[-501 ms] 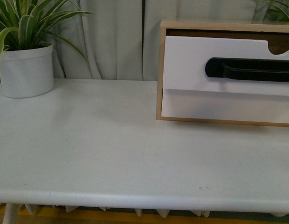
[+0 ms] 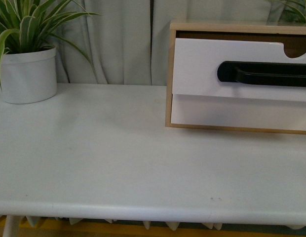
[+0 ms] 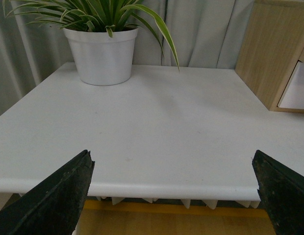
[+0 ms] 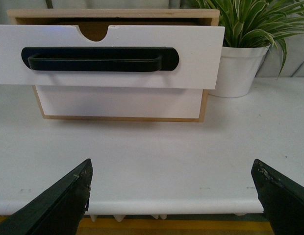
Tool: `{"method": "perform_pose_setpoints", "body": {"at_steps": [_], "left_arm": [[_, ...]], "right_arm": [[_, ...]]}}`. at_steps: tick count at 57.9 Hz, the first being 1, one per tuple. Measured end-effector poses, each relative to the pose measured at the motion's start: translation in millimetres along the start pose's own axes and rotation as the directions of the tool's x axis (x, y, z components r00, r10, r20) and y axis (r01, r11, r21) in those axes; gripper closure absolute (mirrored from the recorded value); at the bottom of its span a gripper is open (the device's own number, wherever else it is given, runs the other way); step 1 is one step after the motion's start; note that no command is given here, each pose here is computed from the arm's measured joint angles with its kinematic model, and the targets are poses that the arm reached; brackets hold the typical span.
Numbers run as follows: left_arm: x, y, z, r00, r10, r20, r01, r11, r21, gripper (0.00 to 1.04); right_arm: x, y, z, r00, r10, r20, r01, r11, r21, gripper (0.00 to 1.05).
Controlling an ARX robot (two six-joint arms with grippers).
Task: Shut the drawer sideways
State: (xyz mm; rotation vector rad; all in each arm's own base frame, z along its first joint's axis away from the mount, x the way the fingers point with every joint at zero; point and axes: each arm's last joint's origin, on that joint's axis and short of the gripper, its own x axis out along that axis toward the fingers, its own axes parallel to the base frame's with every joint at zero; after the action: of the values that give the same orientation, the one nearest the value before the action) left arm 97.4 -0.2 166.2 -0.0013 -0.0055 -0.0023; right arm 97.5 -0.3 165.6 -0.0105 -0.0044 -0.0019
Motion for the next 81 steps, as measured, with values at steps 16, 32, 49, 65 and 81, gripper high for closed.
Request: {"method": "perform_pose_setpoints", "body": {"at_steps": [16, 32, 49, 65, 81], "left_arm": [[0, 0, 0, 1.0, 0.0, 0.0, 0.0, 1.0, 0.0, 0.06], [0, 0, 0, 1.0, 0.0, 0.0, 0.0, 1.0, 0.0, 0.06], [0, 0, 0, 1.0, 0.0, 0.0, 0.0, 1.0, 0.0, 0.06], [4, -6, 2, 0.998, 0.065, 0.0, -0.063, 0.97, 0.233, 0.06], [35, -36, 33, 0.952, -0.225, 0.207, -0.006, 0.663, 0.748, 0.06]], "right_arm": [[0, 0, 0, 1.0, 0.0, 0.0, 0.0, 1.0, 0.0, 0.09], [0, 0, 0, 1.0, 0.0, 0.0, 0.0, 1.0, 0.0, 0.09], [0, 0, 0, 1.0, 0.0, 0.0, 0.0, 1.0, 0.0, 0.09], [6, 1, 3, 0.977, -0.064, -0.204, 0.068, 0.998, 0.015, 0.09], [39, -7, 54, 0.983, 0.014, -0.185, -0.06, 0.967, -0.246, 0.09]]}}
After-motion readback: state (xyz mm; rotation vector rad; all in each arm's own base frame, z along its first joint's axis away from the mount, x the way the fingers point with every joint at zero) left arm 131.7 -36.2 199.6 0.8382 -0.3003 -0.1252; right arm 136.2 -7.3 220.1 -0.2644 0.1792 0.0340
